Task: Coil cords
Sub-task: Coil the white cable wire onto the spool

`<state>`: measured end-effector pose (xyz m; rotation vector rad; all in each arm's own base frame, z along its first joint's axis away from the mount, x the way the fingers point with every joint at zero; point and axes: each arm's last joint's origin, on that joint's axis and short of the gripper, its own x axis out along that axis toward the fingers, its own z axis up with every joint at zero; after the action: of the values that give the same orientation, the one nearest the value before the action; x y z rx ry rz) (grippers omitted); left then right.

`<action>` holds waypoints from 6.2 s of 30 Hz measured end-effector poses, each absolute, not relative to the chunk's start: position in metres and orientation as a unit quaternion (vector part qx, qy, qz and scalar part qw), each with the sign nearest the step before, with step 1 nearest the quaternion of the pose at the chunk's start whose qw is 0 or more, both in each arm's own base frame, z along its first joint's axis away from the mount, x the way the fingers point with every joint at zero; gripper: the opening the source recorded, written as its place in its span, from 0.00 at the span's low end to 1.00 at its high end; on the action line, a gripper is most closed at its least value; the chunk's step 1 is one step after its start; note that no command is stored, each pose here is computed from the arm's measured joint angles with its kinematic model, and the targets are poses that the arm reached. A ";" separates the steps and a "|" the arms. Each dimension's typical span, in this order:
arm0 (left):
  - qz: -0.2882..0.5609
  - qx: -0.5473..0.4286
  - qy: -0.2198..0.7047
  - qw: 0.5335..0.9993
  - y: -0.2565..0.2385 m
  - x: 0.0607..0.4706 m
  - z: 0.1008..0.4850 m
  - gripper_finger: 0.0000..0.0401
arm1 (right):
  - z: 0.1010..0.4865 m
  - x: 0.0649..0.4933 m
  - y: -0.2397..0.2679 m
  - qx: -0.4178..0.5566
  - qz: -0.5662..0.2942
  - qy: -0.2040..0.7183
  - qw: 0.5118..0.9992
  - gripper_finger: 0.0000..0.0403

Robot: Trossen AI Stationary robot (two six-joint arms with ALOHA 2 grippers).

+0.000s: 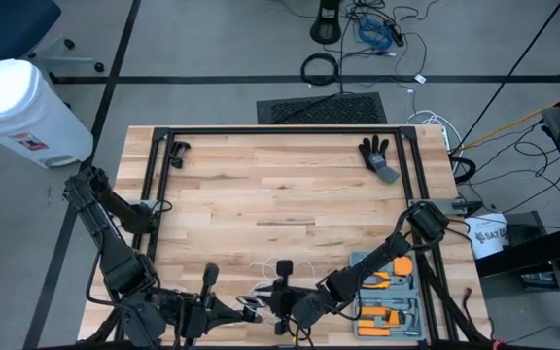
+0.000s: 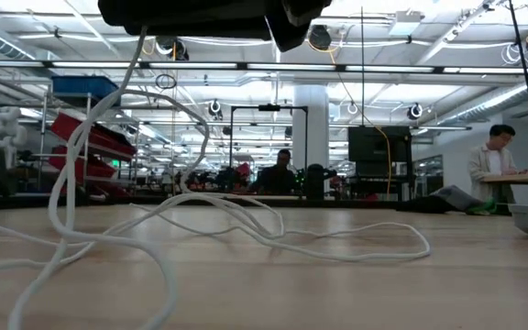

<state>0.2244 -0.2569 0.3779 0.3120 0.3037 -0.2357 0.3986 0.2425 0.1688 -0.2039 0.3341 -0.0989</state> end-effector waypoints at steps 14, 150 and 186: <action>-0.117 0.154 0.150 0.970 -0.257 0.224 0.378 0.00 | 0.168 0.396 0.244 -0.097 -0.047 0.173 0.979 0.17; -0.351 0.247 0.002 0.903 -0.263 0.291 0.358 0.00 | 0.318 0.353 0.236 -0.145 0.124 0.112 0.975 0.00; -0.081 0.181 0.106 0.974 -0.252 0.229 0.384 0.00 | 0.304 0.323 0.228 -0.092 0.071 0.277 0.954 0.20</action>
<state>0.2291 -0.2517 0.3842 0.3653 0.2132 -0.1632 0.3226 0.2277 0.3043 -0.1878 0.5623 0.1440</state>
